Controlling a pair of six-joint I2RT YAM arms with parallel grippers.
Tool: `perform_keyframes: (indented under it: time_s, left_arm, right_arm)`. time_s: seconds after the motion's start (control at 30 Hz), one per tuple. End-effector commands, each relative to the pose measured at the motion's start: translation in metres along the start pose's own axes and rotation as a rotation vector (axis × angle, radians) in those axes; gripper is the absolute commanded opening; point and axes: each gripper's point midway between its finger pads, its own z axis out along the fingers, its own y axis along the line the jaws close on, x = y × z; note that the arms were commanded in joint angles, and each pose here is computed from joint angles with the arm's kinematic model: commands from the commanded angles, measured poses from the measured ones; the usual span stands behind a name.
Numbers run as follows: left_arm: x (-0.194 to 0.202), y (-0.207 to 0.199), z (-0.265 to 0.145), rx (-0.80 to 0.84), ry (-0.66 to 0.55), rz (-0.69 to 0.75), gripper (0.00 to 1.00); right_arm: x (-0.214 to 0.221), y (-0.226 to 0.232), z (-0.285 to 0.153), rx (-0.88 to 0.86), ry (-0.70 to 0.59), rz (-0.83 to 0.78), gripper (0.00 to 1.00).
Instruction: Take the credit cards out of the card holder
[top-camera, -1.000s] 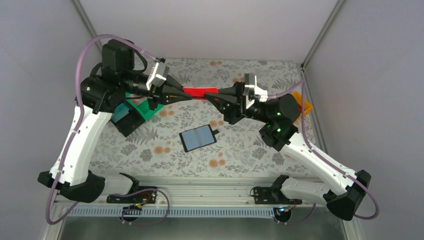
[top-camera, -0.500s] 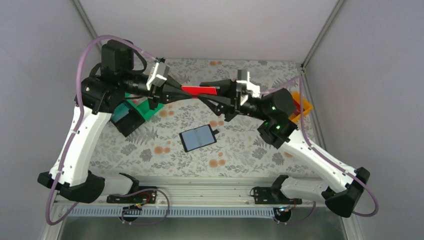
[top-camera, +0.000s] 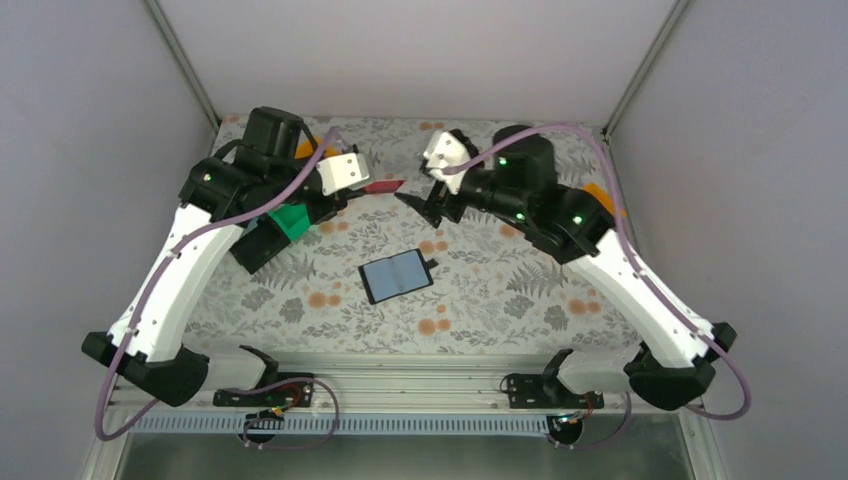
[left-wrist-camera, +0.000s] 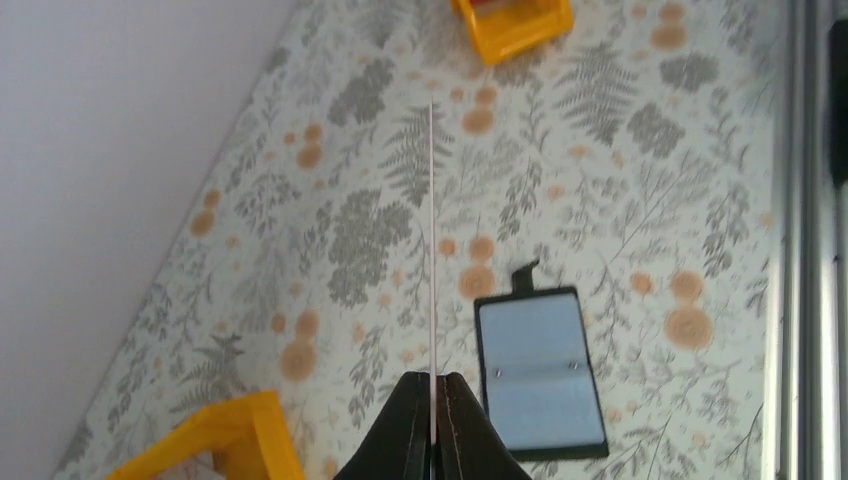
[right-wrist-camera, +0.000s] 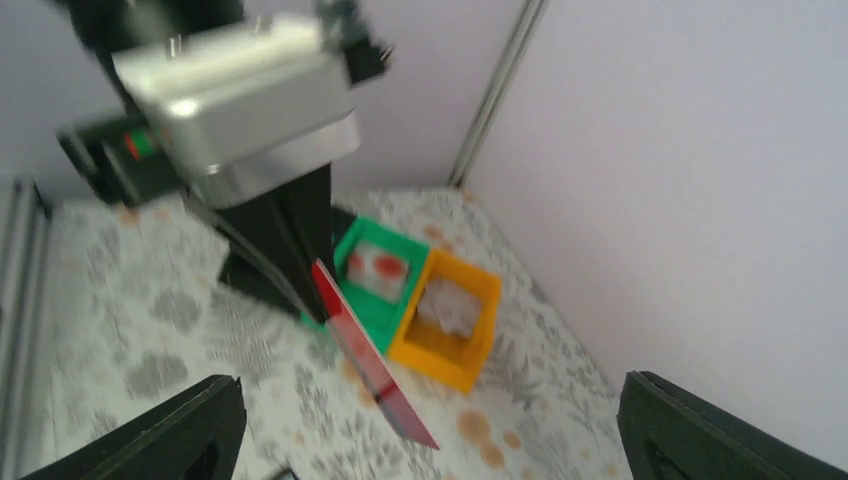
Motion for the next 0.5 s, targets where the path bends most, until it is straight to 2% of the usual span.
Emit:
perform_keyframes:
  time_s: [0.0,0.07,0.13,0.23,0.37,0.47]
  left_arm:
    - [0.019,0.006,0.004,-0.051,0.128,0.058,0.03]
    - [0.016,0.005,0.005,-0.046,0.123,0.062,0.02]
    - [0.015,0.001,0.005,-0.029,0.12,0.066,0.02]
    - [0.014,-0.005,0.009,-0.004,0.114,0.066,0.03]
    - [0.009,-0.008,0.013,0.019,0.085,0.066,0.02]
    - [0.007,-0.009,0.016,0.031,0.069,0.07,0.02]
  right_arm:
    - [0.031,0.011,0.018,-0.045,0.093,-0.319,0.94]
    - [0.025,0.016,0.026,-0.062,0.053,-0.399,0.9]
    - [0.026,0.017,0.037,-0.074,0.053,-0.444,0.81]
    - [0.036,0.021,0.053,-0.103,0.078,-0.472,0.61]
    - [0.05,0.035,0.065,-0.183,0.085,-0.47,0.48]
    - [0.06,0.037,0.071,-0.199,0.105,-0.466,0.44]
